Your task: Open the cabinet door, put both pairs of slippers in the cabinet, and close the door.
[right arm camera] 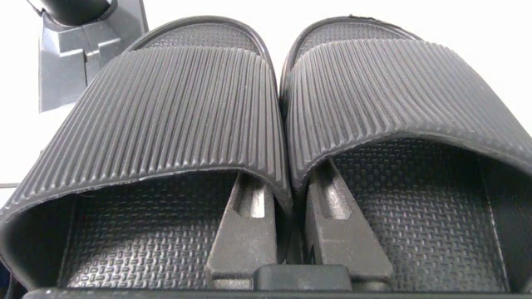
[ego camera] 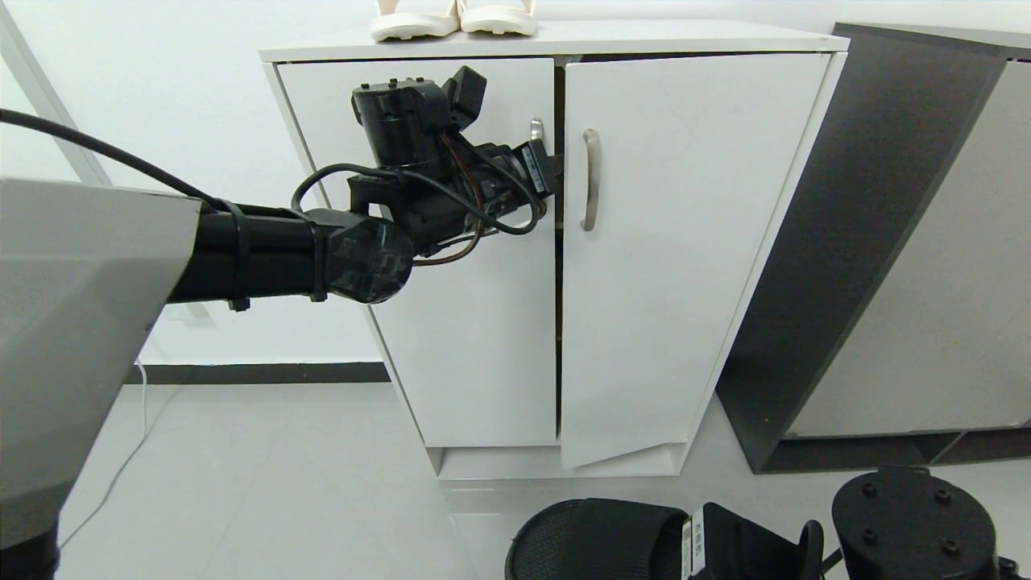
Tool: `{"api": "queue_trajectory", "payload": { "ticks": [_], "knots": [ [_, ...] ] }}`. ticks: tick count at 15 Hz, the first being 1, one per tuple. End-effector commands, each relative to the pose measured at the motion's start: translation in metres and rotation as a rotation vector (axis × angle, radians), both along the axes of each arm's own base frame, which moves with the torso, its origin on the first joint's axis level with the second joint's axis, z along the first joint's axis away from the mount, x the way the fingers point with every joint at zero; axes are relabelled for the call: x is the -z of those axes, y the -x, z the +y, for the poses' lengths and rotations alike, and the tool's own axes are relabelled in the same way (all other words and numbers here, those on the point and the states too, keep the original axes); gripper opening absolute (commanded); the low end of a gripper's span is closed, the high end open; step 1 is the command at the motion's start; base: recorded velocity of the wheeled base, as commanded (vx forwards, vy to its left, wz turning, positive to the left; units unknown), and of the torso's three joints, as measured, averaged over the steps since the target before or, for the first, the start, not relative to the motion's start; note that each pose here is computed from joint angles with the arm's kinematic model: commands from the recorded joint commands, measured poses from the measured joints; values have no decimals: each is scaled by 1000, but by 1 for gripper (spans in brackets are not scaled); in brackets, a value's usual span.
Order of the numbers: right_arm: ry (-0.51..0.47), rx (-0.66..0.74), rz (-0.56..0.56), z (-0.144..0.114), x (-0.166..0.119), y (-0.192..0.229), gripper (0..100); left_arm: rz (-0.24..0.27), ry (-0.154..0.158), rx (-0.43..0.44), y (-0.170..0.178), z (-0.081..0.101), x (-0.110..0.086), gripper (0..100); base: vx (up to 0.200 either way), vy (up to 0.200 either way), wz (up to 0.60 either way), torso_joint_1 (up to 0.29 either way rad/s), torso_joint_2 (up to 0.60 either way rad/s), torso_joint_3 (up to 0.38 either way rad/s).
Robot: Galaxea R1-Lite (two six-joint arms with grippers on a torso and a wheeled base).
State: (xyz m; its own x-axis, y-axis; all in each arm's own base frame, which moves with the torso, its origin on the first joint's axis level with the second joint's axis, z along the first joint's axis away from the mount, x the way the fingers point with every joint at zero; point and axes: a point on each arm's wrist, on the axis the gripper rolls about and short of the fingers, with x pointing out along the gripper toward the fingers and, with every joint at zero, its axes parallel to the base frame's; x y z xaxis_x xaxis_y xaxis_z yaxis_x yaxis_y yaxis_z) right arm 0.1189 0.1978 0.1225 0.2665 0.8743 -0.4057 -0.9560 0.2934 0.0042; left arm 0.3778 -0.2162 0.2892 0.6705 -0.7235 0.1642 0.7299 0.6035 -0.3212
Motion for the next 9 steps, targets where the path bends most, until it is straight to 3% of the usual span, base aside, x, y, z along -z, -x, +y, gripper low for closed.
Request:
{"api": "queue_trajectory", "payload": {
  "ticks": [1, 3, 9],
  "knots": [
    [2, -2, 1, 0, 1, 0, 0, 8, -3, 16, 4, -7, 3, 0, 0, 0, 0, 0, 0, 0],
    [3, -3, 3, 0, 1, 0, 0, 16, -10, 42, 18, -12, 3, 0, 0, 0, 0, 0, 0, 0],
    [17, -22, -14, -2, 3, 3, 0, -2, -2, 217, 84, -56, 14, 0, 0, 0, 0, 0, 0, 0]
  ]
}}
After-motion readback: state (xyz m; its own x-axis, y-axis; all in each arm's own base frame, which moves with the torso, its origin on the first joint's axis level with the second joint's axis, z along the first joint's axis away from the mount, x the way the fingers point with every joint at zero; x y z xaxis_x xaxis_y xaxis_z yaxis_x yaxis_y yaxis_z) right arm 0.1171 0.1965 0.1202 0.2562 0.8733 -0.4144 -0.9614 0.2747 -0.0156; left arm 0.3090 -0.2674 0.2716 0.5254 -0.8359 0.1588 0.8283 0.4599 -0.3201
